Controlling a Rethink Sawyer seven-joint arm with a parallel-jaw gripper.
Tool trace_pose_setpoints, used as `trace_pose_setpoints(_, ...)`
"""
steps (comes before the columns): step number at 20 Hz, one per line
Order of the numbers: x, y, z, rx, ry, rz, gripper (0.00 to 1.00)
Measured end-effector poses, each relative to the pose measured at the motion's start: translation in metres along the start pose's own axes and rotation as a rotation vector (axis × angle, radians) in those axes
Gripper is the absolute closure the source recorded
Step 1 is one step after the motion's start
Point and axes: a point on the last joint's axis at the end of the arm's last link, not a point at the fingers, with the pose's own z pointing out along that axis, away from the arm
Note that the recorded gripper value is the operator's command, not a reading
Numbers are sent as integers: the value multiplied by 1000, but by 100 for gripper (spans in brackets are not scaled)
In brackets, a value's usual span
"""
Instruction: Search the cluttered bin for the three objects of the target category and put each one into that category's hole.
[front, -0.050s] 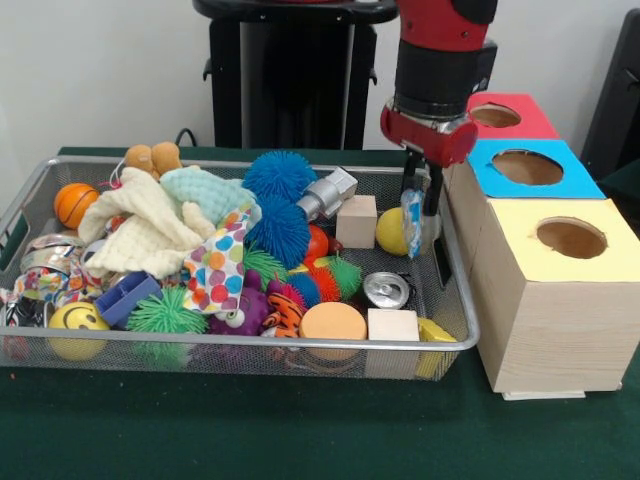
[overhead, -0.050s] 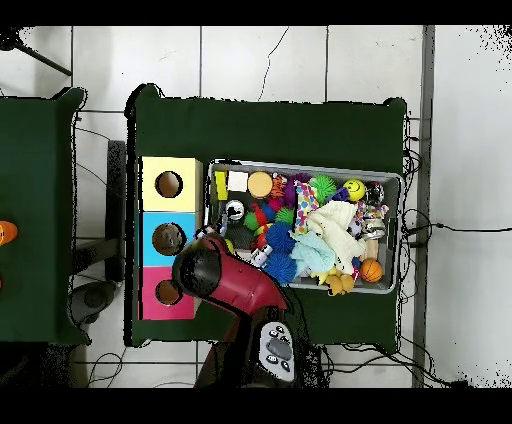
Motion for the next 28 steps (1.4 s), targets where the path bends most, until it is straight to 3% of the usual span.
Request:
trace_pose_setpoints(4,0,3,-18,0,9,-5,100)
trace_pose_setpoints(11,10,10,-28,-3,16,-27,100)
trace_pose_setpoints(18,20,5,-54,58,35,-69,100)
trace_pose_setpoints(28,19,4,-114,161,107,-130,100)
